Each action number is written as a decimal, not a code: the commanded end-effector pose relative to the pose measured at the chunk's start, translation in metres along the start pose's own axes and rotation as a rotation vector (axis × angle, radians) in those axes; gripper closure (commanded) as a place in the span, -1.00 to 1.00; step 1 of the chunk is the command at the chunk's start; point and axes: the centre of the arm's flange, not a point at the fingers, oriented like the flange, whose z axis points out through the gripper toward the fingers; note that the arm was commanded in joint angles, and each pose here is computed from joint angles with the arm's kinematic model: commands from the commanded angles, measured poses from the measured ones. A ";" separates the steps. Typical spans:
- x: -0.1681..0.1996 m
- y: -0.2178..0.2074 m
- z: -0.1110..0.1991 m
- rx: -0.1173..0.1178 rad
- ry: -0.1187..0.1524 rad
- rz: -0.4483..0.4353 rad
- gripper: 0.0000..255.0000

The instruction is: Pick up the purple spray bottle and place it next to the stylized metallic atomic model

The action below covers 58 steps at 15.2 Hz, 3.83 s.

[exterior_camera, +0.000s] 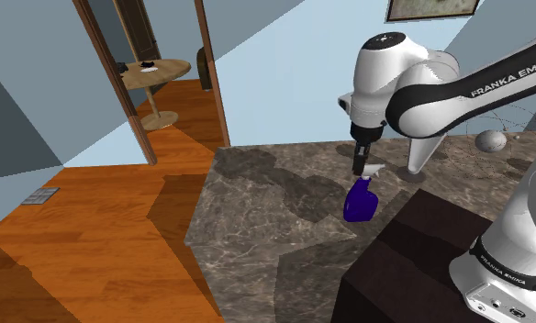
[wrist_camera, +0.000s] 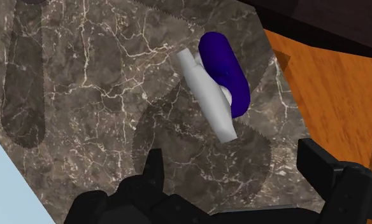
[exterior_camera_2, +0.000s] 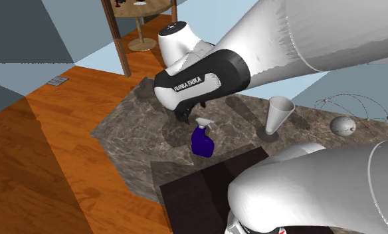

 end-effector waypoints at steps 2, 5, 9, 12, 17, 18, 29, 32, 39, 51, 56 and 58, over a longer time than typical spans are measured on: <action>0.000 -0.001 0.017 -0.002 0.001 -0.005 -1.00; 0.000 -0.001 0.036 -0.002 0.001 -0.005 -1.00; 0.000 -0.001 0.036 -0.002 0.001 -0.005 -1.00; 0.000 -0.001 0.036 -0.002 0.001 -0.005 -1.00; 0.000 -0.001 0.036 -0.002 0.001 -0.005 1.00; 0.000 -0.001 0.036 -0.002 0.001 -0.005 1.00; 0.000 0.006 0.005 -0.002 0.001 -0.005 1.00; -0.001 0.010 -0.010 -0.002 0.001 -0.005 1.00; -0.001 0.019 -0.046 -0.002 0.001 -0.005 1.00; -0.002 0.033 -0.108 -0.002 0.001 -0.005 1.00; -0.002 0.039 -0.134 -0.002 0.001 -0.005 1.00; -0.002 0.042 -0.144 -0.002 0.001 -0.005 1.00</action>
